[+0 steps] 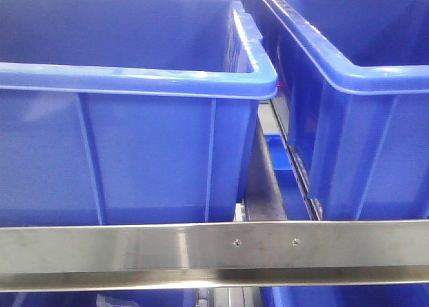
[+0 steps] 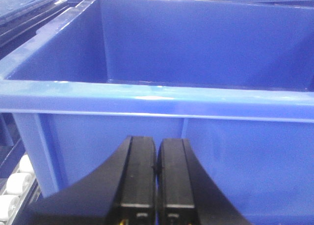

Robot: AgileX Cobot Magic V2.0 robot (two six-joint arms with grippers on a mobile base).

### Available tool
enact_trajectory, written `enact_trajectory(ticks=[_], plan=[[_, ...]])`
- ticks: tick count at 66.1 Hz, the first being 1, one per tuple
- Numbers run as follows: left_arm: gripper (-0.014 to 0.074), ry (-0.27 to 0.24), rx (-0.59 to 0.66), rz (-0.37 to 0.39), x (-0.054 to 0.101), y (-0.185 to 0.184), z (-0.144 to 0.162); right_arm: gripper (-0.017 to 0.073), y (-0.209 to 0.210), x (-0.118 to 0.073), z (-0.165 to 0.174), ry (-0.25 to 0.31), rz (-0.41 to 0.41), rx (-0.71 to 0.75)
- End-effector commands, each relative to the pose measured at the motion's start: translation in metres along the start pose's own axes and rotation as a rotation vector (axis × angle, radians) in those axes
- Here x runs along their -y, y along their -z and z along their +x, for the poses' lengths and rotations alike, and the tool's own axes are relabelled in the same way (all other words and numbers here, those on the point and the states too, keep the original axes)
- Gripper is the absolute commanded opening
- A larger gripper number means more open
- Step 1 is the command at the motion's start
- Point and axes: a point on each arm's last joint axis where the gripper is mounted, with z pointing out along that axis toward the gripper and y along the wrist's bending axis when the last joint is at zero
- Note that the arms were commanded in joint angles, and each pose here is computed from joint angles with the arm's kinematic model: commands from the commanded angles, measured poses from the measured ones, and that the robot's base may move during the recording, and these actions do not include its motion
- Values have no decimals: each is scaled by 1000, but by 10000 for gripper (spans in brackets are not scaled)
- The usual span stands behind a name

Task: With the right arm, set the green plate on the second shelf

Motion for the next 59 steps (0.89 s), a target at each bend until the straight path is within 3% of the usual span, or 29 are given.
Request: enact_trajectory(ticks=[1, 20, 35, 59], plan=[[130, 7, 62, 11, 1, 0, 5, 18, 2, -1, -6, 1, -28, 87], [130, 7, 62, 11, 1, 0, 5, 18, 2, 1, 32, 0, -37, 14], [130, 7, 62, 11, 1, 0, 5, 18, 2, 0, 33, 67, -43, -5], [130, 7, 62, 11, 1, 0, 5, 18, 2, 1, 41, 54, -40, -87]])
